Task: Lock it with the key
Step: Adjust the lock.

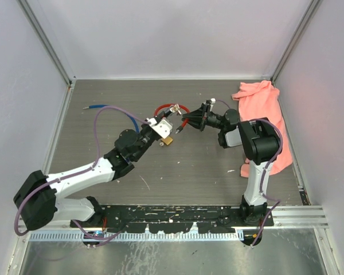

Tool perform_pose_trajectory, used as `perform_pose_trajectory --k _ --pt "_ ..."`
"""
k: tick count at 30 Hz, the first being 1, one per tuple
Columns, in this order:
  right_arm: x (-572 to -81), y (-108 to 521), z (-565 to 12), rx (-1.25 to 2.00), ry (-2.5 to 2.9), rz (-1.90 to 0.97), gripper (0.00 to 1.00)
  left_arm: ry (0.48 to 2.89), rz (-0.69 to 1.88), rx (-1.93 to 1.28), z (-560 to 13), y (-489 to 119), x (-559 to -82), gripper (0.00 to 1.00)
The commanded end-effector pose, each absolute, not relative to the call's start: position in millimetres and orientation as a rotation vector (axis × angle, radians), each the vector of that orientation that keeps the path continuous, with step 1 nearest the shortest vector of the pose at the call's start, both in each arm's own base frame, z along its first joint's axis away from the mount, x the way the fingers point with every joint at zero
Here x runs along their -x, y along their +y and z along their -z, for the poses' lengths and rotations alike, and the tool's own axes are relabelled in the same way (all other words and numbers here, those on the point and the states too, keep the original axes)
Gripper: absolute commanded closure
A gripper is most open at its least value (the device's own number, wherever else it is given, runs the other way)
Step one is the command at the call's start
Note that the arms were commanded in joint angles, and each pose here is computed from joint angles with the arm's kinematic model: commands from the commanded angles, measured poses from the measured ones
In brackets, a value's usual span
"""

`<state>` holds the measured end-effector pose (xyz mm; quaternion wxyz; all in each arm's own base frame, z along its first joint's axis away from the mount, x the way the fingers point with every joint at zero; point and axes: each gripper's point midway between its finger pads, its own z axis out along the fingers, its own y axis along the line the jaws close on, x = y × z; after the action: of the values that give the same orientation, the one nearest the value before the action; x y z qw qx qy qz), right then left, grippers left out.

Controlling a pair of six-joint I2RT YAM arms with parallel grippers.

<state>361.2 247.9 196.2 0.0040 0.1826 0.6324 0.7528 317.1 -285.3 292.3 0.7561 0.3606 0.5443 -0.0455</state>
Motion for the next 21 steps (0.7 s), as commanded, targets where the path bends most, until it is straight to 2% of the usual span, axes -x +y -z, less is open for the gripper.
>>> perform_pose_trajectory --k 1,8,21 --pt "-357 242 -265 -0.558 1.899 -2.429 0.99 1.247 0.303 -0.822 -281 -298 -293 1.0" --pt "-362 242 -273 -0.377 1.954 -2.171 0.99 1.365 0.567 -0.746 -265 -294 -279 1.0" --pt "-359 253 -293 -0.316 1.933 -2.089 0.99 1.269 0.912 -0.821 -279 -331 -256 1.0"
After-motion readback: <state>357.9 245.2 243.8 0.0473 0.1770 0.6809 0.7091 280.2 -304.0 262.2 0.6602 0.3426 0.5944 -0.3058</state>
